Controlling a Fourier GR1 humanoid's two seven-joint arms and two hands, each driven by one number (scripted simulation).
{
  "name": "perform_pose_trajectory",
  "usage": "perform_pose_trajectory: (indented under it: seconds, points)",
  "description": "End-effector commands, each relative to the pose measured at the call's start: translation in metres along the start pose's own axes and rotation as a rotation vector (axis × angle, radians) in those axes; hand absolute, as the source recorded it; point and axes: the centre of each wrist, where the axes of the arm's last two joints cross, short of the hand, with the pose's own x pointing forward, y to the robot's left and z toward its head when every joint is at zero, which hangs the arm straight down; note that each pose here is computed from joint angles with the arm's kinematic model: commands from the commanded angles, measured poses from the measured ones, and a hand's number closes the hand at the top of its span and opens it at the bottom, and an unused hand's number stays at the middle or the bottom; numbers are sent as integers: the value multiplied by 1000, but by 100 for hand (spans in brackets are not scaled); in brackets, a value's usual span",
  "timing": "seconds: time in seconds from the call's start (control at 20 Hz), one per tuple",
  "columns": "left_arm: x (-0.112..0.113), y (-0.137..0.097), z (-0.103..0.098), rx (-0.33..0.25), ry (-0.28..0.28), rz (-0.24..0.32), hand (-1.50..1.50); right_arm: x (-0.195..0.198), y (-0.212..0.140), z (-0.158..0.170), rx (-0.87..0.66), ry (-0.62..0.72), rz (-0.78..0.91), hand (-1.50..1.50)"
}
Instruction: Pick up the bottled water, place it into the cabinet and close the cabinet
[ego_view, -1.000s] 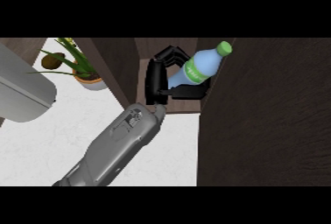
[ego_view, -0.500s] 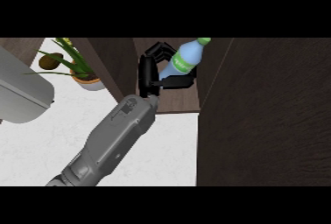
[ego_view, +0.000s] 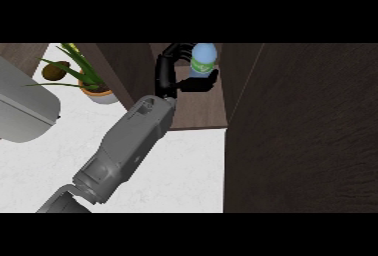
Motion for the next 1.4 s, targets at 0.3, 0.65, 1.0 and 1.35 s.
perform_pose_trajectory:
  seconds: [0.3,0.65,1.0,1.35]
  points:
    - [10,-3,-23,-15,19,-121,-150,10,7,-11,12,-65,-50,-150]
    - [8,14,-32,-33,-21,-23,-150,15,11,-16,11,-48,-39,-150]
    - [13,1,-22,-103,-76,187,-150,16,8,-17,32,-65,-24,-150]
    - [15,-5,-6,-209,-54,262,-150,25,5,-5,15,-64,-29,-150]
